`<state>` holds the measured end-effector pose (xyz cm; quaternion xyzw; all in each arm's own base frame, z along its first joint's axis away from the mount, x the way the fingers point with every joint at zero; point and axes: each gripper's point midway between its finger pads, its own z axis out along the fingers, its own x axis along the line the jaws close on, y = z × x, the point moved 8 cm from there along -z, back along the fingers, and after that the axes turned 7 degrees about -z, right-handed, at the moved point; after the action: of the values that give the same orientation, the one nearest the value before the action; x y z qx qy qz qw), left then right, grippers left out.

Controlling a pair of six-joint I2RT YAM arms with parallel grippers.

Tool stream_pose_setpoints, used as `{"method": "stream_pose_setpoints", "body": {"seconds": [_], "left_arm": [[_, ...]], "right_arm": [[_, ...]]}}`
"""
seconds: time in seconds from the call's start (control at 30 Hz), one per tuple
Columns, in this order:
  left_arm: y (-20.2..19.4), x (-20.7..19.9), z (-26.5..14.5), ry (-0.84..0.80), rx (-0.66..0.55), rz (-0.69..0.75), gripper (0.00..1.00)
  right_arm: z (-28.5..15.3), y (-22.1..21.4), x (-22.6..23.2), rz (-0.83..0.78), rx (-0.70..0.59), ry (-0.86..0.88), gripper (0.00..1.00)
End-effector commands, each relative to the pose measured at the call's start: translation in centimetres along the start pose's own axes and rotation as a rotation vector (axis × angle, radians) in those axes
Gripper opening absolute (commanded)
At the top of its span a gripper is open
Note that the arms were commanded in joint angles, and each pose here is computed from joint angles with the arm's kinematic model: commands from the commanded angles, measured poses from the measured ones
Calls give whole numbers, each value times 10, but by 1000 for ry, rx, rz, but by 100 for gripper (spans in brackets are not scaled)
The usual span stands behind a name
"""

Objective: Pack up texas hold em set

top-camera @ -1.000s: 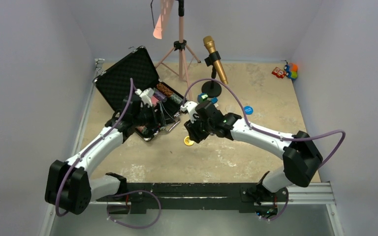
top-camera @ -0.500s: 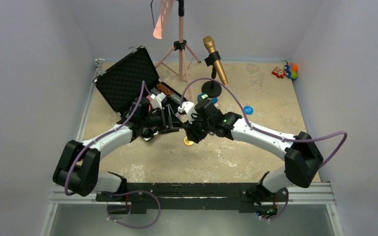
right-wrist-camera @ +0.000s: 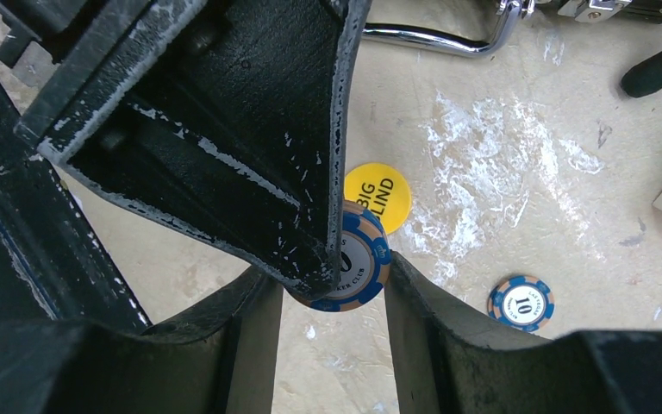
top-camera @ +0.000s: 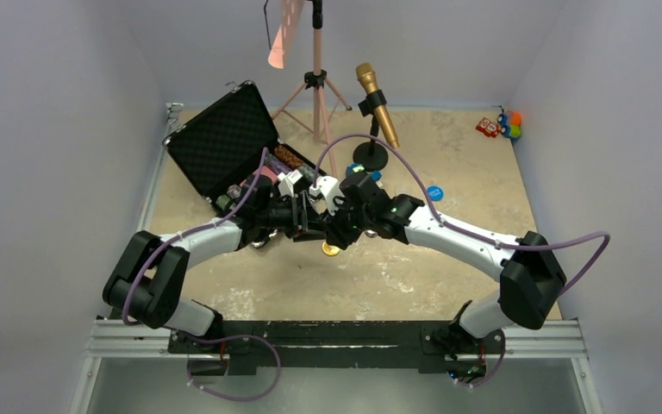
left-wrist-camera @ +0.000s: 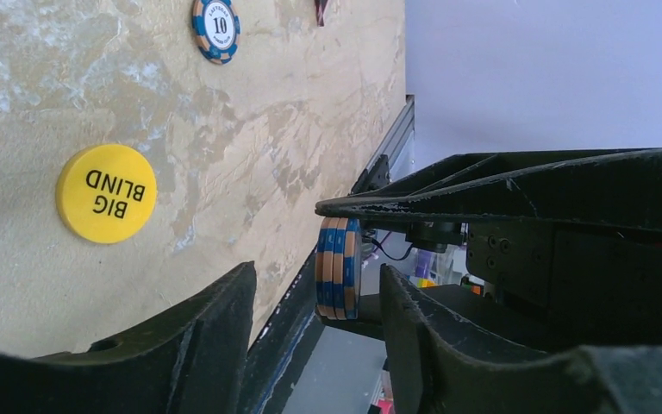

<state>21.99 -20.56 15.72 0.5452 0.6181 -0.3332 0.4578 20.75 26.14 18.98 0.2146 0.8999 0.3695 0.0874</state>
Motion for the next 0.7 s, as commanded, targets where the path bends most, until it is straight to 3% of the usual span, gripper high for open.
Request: {"method": "stream_pose_setpoints", "body": {"seconds": [0.0, 0.27, 0.47, 0.5, 0.57, 0.67], "left_arm": [[-1, -9, 1, -54, 18, 38, 55], [-3, -10, 3, -61, 46, 26, 35], [-3, -16, 1, -79, 57, 37, 4], [-3, -18, 1, -81, 60, 42, 0], [-2, -21, -1, -81, 64, 57, 0], [-1, -29, -6, -61, 47, 94, 0]], "right_arm": [[-12, 26, -1, -37, -97, -7, 0], [-10, 26, -3, -38, -93, -15, 0], [-10, 26, -5, -34, -96, -42, 0], [-11, 26, -5, -33, -100, -49, 3], [-12, 25, -5, -31, -107, -56, 19], [-17, 27, -4, -28, -128, -54, 55]]}}
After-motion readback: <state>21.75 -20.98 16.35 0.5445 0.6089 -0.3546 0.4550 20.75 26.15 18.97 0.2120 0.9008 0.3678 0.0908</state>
